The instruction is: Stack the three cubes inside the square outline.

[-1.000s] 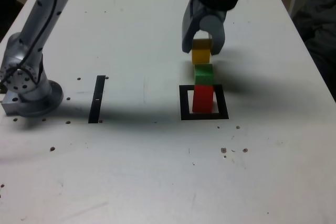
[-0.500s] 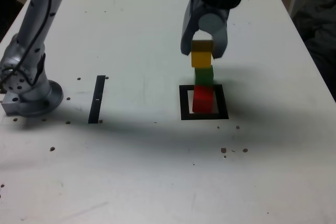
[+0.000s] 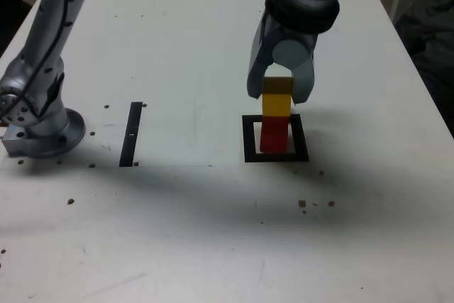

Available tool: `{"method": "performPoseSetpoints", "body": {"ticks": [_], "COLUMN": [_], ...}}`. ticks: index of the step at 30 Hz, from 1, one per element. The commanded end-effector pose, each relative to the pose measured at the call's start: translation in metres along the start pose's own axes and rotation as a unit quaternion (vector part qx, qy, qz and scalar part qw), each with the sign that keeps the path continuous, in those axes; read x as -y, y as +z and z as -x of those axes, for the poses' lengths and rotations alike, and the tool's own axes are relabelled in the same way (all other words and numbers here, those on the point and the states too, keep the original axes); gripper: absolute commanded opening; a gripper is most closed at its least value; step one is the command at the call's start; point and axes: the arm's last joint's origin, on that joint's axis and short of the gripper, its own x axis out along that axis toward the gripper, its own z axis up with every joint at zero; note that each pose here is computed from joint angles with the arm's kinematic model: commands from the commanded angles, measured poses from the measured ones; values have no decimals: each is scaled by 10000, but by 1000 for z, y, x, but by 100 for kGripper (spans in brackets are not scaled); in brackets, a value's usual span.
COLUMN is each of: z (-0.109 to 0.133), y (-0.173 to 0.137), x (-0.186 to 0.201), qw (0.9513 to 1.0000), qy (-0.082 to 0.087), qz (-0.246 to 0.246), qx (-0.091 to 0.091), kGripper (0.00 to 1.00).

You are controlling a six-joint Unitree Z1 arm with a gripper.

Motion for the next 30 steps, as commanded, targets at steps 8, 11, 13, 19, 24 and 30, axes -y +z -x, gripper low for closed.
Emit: {"method": "performPoseSetpoints", "body": {"ticks": [8,11,13,19,24,30], "z": [-9,-11,-13,-17,-19,-20], "y": [6,7,8,12,13,13], "x": [3,4,4,4,4,4], "qw": [9999,9998,9998,9997,9997,9997], "qy": [-36,-41,-46,-65,-70,-71], "qz": [-24,-27,-29,-32,-41,-60], "qx": [-164,-185,-200,-238,-246,-240], "kGripper": [25,25,25,25,35,95]}}
